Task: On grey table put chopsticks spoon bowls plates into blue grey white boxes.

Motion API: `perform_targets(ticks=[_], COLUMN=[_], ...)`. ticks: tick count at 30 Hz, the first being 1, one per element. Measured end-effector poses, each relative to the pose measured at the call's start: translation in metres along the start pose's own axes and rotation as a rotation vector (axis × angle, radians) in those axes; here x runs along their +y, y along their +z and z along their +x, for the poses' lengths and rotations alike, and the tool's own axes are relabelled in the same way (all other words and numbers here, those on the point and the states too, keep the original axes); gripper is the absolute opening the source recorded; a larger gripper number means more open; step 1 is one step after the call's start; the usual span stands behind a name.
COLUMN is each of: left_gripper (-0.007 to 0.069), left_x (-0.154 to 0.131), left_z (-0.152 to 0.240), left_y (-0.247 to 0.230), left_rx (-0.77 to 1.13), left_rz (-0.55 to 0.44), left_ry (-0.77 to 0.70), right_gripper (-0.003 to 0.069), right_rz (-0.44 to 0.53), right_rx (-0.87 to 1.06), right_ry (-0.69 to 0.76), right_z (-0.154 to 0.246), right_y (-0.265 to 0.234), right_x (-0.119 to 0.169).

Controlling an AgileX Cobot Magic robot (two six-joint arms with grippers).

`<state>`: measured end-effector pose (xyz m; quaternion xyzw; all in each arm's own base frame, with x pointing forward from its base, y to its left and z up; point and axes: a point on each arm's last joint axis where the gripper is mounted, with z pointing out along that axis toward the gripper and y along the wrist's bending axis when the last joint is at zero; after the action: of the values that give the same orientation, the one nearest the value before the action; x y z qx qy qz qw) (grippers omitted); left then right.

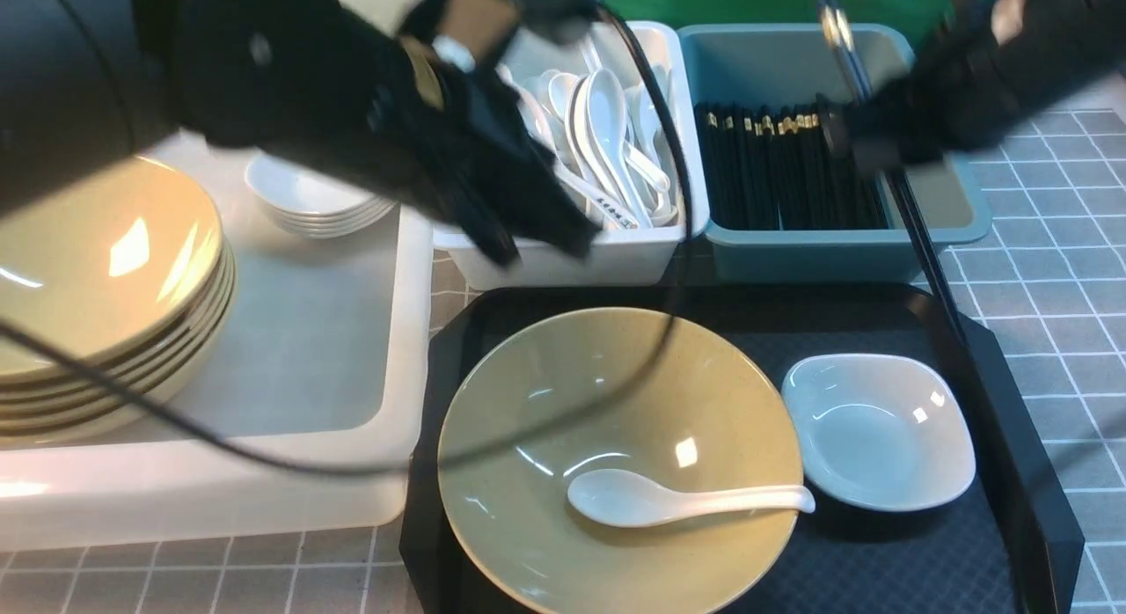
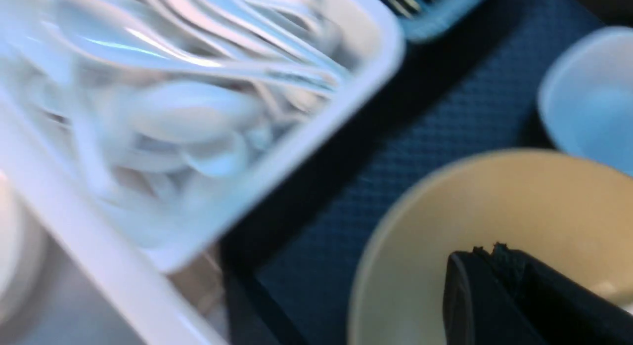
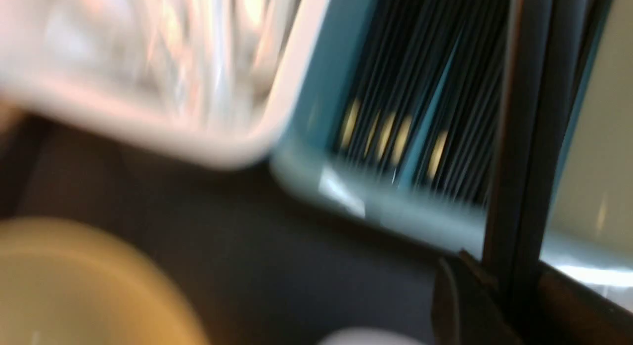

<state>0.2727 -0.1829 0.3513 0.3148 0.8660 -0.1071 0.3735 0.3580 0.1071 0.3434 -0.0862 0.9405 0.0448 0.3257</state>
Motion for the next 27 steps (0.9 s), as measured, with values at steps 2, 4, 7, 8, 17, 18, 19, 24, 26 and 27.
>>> perform_targets(ticks=[2, 4, 7, 8, 17, 18, 19, 24, 26, 27], left_gripper=[-0.0011, -0.0011, -0.0011, -0.0011, -0.0011, -0.0011, -0.0011, -0.0011, -0.0011, -0.0011], left_x=[0.005, 0.007, 0.008, 0.008, 0.009, 0.009, 0.009, 0.009, 0.009, 0.008], left_z=[-0.004, -0.007, -0.011, -0.012, -0.013, -0.011, -0.010, -0.007, -0.006, -0.005], left_y=[-0.001, -0.001, -0.001, -0.001, 0.004, 0.006, 0.006, 0.015, 0.015, 0.011], left_rx=[-0.041, -0.077, -0.122, -0.133, -0.200, -0.200, -0.199, -0.183, -0.165, -0.156], left_rz=[-0.018, -0.026, -0.034, -0.036, -0.058, -0.058, -0.058, -0.056, -0.053, -0.050], left_ry=[-0.004, -0.003, 0.011, 0.017, 0.061, 0.061, 0.061, 0.060, 0.060, 0.059], right_gripper=[0.0152, 0.0152, 0.0152, 0.0152, 0.0152, 0.0152, 0.0152, 0.0197, 0.0264, 0.0298], right_rz=[0.009, 0.016, 0.027, 0.030, 0.067, 0.071, 0.073, 0.092, 0.097, 0.102], right_rx=[-0.032, -0.065, -0.115, -0.127, -0.149, -0.128, -0.120, 0.019, 0.056, 0.080], right_ry=[0.028, 0.053, 0.105, 0.123, 0.232, 0.234, 0.235, 0.239, 0.236, 0.227], right_z=[-0.018, -0.037, -0.061, -0.066, -0.085, -0.082, -0.080, -0.057, -0.056, -0.056], right_y=[0.013, 0.028, 0.055, 0.062, 0.153, 0.165, 0.169, 0.203, 0.201, 0.197], right_x=[-0.005, -0.011, -0.021, -0.024, -0.058, -0.060, -0.061, -0.062, -0.062, -0.063])
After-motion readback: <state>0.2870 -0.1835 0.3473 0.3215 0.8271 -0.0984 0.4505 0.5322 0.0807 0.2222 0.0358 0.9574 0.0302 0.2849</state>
